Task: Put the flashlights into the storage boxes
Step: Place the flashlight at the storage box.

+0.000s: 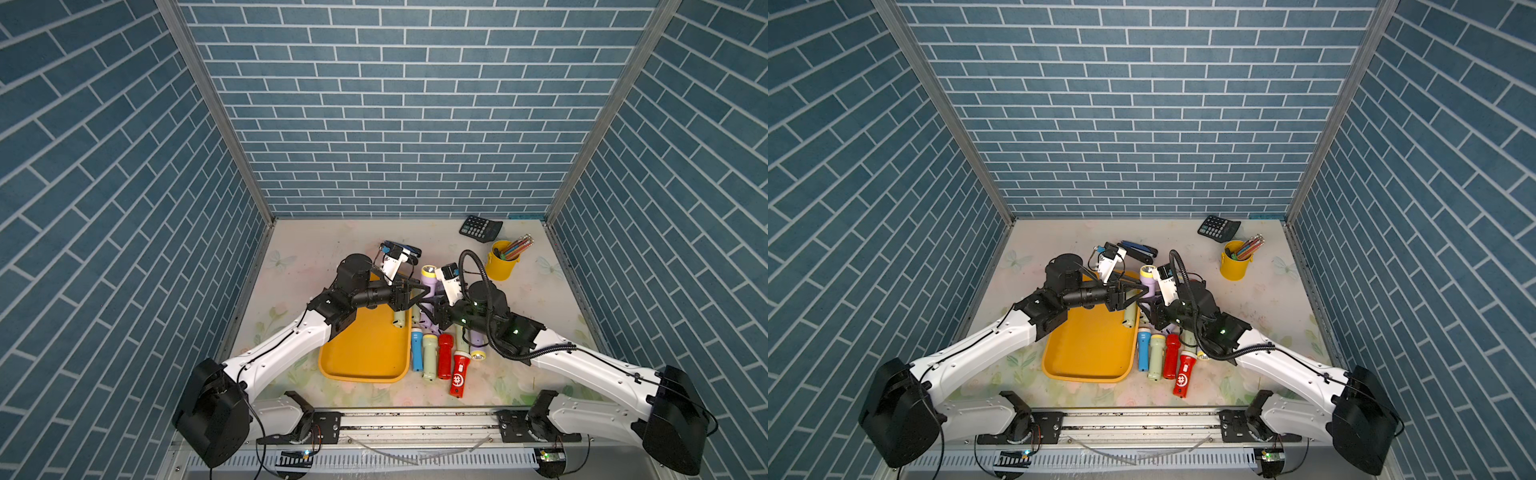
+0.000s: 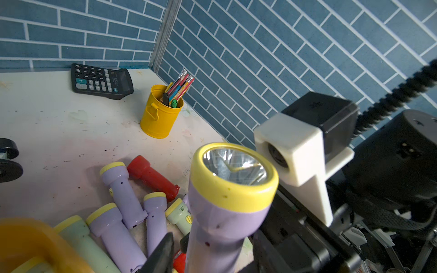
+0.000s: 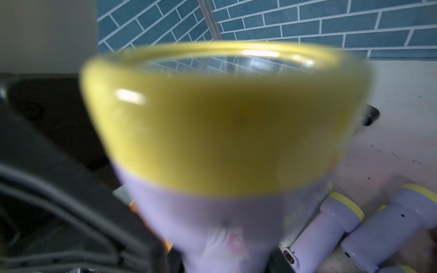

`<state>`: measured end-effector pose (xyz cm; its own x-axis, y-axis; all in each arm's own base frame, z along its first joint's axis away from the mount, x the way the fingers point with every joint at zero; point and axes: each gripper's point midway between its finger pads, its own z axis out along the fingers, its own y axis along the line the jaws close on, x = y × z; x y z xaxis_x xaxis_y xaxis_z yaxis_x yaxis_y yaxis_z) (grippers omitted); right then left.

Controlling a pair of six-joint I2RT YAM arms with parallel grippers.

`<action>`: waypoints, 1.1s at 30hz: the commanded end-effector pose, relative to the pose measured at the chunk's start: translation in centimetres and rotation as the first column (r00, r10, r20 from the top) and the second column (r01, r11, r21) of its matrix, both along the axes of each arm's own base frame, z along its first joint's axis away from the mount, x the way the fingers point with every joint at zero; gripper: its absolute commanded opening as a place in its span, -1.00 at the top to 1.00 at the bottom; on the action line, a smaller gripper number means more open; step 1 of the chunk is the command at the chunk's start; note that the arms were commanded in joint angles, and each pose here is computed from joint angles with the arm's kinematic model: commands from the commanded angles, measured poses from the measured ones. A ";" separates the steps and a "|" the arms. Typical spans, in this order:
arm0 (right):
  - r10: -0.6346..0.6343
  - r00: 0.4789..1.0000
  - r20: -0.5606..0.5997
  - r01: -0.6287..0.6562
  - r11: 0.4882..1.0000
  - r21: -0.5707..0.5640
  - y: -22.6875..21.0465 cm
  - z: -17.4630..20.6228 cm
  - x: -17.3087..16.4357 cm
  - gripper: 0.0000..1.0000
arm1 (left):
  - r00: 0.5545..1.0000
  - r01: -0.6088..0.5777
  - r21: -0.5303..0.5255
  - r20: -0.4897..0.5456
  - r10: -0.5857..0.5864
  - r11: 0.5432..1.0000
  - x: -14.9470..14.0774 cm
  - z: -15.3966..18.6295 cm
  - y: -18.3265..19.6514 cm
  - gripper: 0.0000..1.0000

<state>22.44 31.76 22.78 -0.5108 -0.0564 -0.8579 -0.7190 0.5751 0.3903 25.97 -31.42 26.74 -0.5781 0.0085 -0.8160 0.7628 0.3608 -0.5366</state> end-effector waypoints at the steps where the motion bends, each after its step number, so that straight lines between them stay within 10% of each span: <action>1: 0.039 0.997 0.071 -0.043 0.998 0.047 0.6 1.4 -0.1 0.42 | 1.000 0.002 -0.029 0.008 -0.002 1.000 0.0 0.2 -0.6 -0.08; 19: 0.039 0.998 0.054 -0.042 0.998 0.044 1.0 0.6 0.4 0.39 | 0.999 -0.032 0.042 0.015 0.032 0.999 0.1 -0.9 -0.2 0.34; 26: -0.003 1.000 -0.024 0.005 0.999 0.053 -0.2 0.0 1.2 -0.25 | 0.995 -0.086 0.203 -0.026 0.093 0.975 0.6 -2.9 1.3 0.47; 33: -0.055 0.992 -0.111 0.057 0.998 0.022 -1.9 -1.4 1.9 -0.40 | 0.968 -0.139 0.408 -0.137 0.211 0.902 1.4 -6.8 5.3 0.44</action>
<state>24.21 30.88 22.04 -0.5672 -0.0219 -0.8233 -0.6784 0.5792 0.4520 27.53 -28.59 22.98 -0.6509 0.1280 -0.7483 0.6523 0.5986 -0.4650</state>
